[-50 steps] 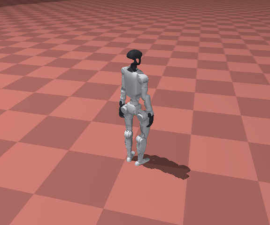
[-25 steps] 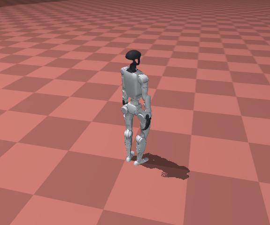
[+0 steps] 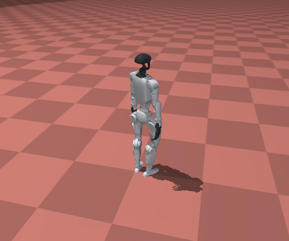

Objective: In place motions

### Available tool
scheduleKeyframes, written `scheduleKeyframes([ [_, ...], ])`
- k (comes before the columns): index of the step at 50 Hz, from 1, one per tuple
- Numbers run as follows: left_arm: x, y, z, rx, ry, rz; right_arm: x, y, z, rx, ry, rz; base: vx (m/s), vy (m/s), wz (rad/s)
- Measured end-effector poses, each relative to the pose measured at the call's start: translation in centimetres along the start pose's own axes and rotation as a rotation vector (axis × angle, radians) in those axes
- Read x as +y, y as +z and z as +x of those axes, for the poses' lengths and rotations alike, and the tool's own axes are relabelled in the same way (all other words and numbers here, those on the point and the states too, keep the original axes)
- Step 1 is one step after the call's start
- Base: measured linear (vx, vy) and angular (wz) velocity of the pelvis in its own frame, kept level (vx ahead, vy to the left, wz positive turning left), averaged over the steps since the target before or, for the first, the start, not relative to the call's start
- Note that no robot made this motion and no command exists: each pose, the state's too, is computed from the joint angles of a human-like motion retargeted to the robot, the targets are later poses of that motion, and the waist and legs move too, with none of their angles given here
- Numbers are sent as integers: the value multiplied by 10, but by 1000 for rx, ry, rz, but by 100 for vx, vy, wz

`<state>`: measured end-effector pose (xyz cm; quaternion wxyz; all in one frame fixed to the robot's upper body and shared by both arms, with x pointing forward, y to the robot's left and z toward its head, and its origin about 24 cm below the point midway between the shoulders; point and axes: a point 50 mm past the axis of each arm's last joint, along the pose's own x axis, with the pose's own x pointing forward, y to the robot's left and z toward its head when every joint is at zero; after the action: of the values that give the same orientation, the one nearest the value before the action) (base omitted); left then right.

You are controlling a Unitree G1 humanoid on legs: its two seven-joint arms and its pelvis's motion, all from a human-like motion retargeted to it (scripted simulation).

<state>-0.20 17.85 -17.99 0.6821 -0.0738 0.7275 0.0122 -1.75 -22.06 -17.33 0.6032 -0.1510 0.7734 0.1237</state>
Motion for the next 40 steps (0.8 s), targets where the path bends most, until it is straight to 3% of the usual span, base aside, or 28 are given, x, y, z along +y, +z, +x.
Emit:
scheduleKeyframes([
  [9, 8, -35, 0, 47, 40, -84, -4, 28, -6, -55, -15, 40, -7, 7, 10],
  [16, 14, -71, -4, 132, 79, -130, -16, 135, -42, -398, -14, -2, -20, 3, -12],
  [25, -11, -132, -14, 343, -49, -217, -19, 235, -114, -806, -40, -42, -4, 2, -62],
  [33, -9, -122, -11, 313, -60, -222, -23, 259, -144, -951, -55, -93, 0, -7, 7],
  [40, 4, -92, -6, 189, -9, -249, -14, 245, -125, -892, -20, -79, 7, -8, 30],
])
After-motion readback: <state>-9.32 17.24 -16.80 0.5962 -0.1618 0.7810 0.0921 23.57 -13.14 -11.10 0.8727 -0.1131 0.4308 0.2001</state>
